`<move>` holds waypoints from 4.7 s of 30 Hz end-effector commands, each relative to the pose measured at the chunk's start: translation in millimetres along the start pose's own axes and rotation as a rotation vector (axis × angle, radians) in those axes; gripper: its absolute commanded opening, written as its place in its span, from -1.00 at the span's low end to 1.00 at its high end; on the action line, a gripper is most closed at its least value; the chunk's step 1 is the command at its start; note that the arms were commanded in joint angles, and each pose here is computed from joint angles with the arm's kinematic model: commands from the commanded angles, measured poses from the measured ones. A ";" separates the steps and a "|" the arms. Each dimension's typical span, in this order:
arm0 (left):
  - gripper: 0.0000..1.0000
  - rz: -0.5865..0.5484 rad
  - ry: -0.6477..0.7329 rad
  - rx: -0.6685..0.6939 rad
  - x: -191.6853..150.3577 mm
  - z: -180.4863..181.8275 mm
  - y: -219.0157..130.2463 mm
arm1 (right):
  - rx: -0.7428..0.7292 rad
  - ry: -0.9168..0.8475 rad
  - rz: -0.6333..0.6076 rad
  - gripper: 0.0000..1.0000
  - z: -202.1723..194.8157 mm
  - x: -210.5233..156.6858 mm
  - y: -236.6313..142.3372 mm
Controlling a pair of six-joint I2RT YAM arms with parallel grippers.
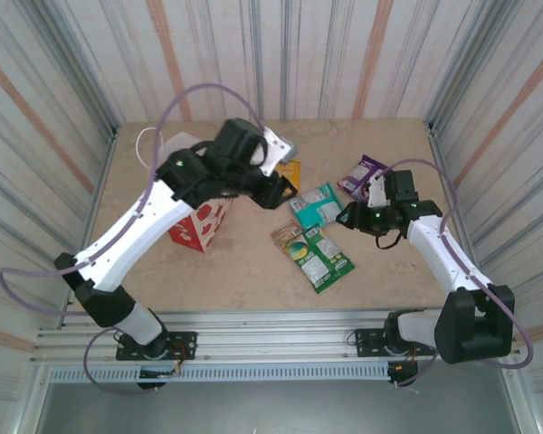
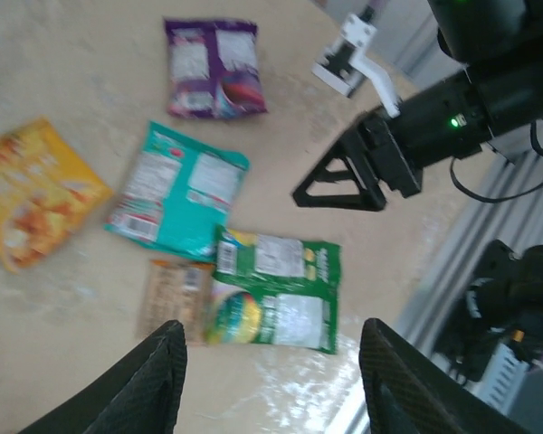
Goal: Place the snacks into the paper bag
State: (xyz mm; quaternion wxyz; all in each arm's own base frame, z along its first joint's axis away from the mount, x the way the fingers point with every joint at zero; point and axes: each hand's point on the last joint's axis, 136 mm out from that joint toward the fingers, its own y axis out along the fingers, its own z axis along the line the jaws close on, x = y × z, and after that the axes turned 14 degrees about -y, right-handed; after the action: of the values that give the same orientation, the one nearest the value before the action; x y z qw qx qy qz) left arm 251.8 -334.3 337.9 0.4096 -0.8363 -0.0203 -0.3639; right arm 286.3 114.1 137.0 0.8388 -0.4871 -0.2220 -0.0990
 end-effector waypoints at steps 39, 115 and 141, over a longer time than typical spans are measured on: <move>0.17 -0.120 -0.990 0.107 -181.0 52.9 194.2 | 0.053 0.072 0.238 0.31 -16.5 -60.5 71.3; -1.00 -0.209 0.069 0.162 20.0 -7.2 0.9 | 0.240 -0.171 -0.497 -0.09 86.4 8.5 -70.7; -1.00 -0.662 0.143 0.540 147.5 131.9 -181.1 | 0.289 -0.342 -0.397 -0.10 139.1 13.8 -39.3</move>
State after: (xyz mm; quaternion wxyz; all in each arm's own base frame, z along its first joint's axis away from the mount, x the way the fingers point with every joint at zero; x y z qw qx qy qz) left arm 383.9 -182.5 453.4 0.5118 -0.6422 -0.3026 -0.4837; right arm 240.7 212.4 221.3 0.8262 -0.3197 -0.4426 -0.1388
